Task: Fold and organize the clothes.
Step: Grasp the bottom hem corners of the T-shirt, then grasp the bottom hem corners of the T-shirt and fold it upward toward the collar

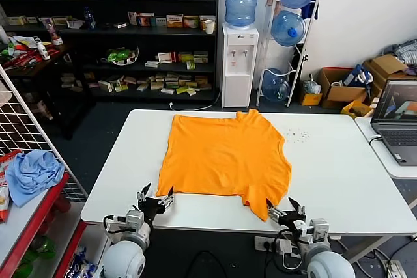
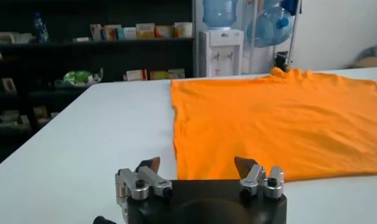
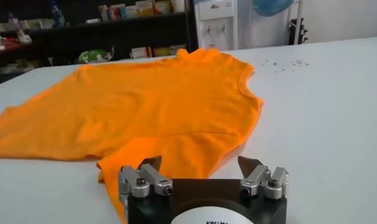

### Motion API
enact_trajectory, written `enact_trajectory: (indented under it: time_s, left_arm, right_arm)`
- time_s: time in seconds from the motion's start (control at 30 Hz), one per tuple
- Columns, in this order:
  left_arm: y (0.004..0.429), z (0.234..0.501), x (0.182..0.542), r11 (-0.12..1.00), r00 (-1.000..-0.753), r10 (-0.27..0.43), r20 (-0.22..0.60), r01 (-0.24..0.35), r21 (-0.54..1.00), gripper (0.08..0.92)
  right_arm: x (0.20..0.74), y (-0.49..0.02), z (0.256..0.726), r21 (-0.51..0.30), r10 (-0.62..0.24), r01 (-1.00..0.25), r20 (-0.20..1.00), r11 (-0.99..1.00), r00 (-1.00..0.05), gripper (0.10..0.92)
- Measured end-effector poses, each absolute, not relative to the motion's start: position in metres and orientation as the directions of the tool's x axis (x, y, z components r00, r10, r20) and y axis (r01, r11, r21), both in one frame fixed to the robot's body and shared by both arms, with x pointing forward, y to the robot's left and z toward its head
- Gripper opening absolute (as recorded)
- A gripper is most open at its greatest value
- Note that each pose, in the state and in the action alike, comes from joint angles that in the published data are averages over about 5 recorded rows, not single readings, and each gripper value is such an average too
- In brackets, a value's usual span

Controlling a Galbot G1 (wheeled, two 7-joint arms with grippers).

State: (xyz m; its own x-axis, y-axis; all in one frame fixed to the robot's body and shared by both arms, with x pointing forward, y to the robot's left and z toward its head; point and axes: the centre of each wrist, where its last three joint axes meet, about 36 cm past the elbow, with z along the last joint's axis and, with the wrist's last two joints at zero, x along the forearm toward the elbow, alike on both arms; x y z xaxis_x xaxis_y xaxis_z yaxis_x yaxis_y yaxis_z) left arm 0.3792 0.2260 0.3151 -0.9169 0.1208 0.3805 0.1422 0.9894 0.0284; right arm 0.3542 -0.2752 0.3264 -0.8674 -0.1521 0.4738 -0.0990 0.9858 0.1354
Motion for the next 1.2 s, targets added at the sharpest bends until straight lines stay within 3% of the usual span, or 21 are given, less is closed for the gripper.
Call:
enact_trajectory:
  time_s: [0.47, 0.7, 0.83, 1.2]
  left_arm:
    - [0.228, 0.311, 0.379, 0.990, -0.887, 0.134, 0.441, 0.144, -0.011, 0.386]
    - [0.230, 0.312, 0.375, 0.990, -0.884, 0.135, 0.448, 0.142, -0.017, 0.187]
    - [0.232, 0.319, 0.372, 0.990, -0.889, 0.134, 0.438, 0.143, -0.014, 0.103]
    - [0.239, 0.342, 0.348, 0.986, -0.902, 0.152, 0.403, 0.167, 0.003, 0.097]
  right_arm:
    - [0.363, -0.255, 0.328, 0.138, -0.132, -0.070, 0.510, 0.988, -0.850, 0.350]
    - [0.359, -0.256, 0.334, 0.112, -0.108, -0.059, 0.505, 0.992, -0.857, 0.157]
    - [0.354, -0.258, 0.340, 0.085, -0.095, -0.060, 0.493, 0.995, -0.865, 0.124]
    - [0.311, -0.275, 0.358, -0.037, -0.055, -0.082, 0.462, 0.996, -0.885, 0.124]
